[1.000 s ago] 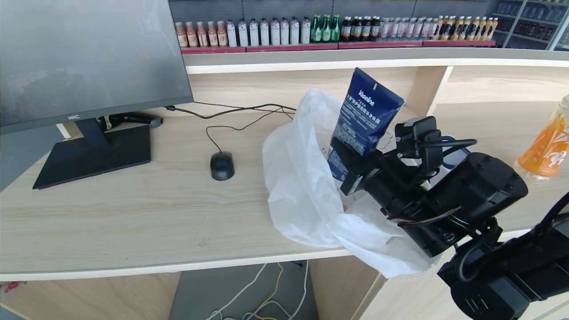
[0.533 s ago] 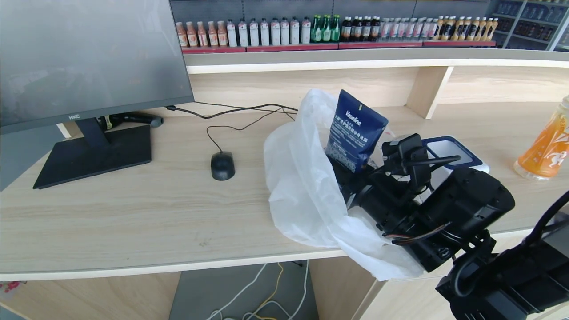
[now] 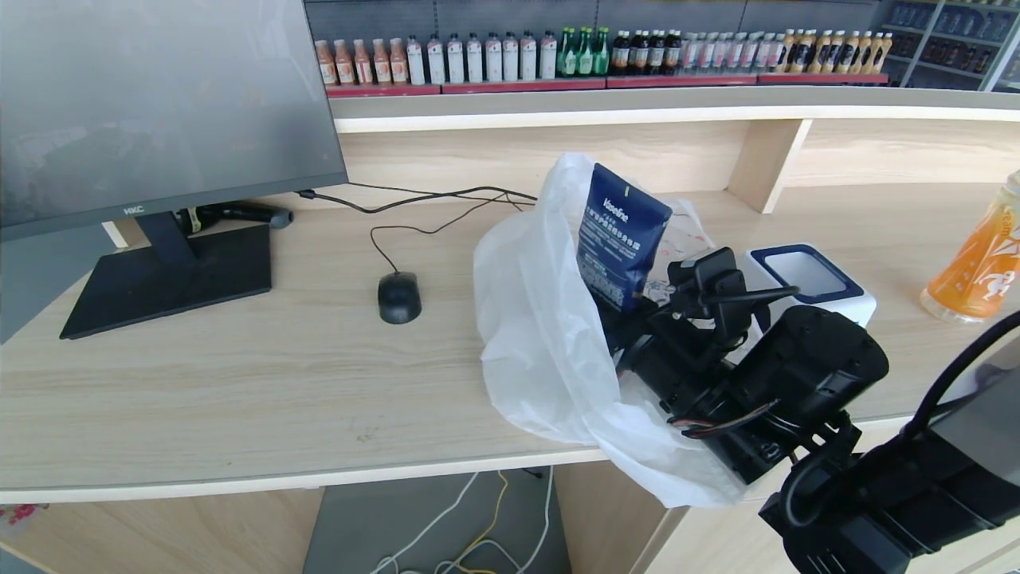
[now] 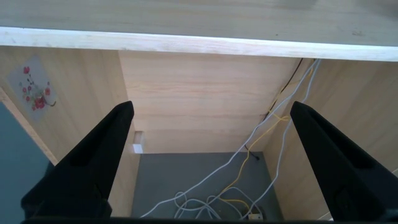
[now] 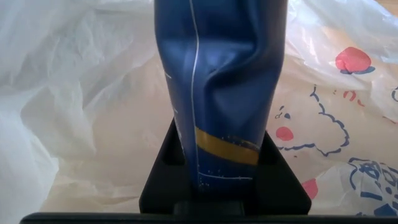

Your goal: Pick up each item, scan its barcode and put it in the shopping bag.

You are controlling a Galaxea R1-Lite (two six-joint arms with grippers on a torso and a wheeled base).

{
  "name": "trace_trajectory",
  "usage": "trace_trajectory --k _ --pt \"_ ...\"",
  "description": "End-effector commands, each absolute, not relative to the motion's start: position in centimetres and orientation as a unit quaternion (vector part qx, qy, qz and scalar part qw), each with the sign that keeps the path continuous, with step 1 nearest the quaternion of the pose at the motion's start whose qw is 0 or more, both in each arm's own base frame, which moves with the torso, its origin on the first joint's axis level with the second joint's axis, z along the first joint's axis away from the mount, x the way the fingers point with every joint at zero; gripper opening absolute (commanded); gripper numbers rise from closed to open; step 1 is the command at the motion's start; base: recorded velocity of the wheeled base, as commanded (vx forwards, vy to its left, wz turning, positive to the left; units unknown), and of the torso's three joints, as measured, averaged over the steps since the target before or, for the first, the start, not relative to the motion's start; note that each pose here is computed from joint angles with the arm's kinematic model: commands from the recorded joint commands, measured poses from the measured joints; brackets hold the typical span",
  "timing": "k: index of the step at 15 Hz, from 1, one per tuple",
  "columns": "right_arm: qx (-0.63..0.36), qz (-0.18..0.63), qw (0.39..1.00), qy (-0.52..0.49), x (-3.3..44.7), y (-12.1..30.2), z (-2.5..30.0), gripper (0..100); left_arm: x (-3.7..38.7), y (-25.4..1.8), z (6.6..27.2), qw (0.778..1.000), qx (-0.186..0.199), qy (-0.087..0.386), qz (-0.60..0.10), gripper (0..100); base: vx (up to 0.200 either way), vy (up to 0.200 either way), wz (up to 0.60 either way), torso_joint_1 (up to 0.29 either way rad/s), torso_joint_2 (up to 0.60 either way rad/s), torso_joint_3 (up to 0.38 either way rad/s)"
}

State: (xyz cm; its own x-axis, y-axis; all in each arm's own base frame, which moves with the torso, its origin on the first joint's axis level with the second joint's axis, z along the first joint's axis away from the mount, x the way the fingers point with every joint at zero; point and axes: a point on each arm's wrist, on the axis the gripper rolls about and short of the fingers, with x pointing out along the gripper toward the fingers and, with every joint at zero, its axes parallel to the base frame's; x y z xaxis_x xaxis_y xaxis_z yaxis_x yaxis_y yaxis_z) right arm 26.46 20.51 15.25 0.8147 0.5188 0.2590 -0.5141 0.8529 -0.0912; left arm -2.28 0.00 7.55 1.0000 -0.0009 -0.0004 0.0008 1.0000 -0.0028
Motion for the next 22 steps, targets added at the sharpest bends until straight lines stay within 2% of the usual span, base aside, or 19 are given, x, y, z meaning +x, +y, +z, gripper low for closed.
trace_trajectory --k 1,15,16,22 --pt "-0.013 0.272 0.954 -0.126 26.7 20.7 14.5 0 -2.3 0.0 7.5 1.000 -0.002 0.000 -0.001 100 0.000 0.000 0.00 0.000 0.00 0.000" --pt "-0.006 0.273 0.954 -0.125 26.5 20.5 14.7 0 -2.3 0.0 7.5 1.000 -0.002 0.000 -0.001 100 0.000 0.000 0.00 0.000 0.00 0.000" --pt "-0.005 0.273 0.953 -0.128 26.4 20.5 14.9 100 -2.3 0.0 7.5 1.000 -0.002 0.000 0.000 100 0.000 0.000 0.00 0.000 0.00 0.000" --pt "0.000 0.272 0.952 -0.142 25.9 20.1 16.0 100 -2.3 0.0 7.5 1.000 -0.002 0.000 -0.001 100 0.000 0.000 0.00 0.000 0.00 0.000"
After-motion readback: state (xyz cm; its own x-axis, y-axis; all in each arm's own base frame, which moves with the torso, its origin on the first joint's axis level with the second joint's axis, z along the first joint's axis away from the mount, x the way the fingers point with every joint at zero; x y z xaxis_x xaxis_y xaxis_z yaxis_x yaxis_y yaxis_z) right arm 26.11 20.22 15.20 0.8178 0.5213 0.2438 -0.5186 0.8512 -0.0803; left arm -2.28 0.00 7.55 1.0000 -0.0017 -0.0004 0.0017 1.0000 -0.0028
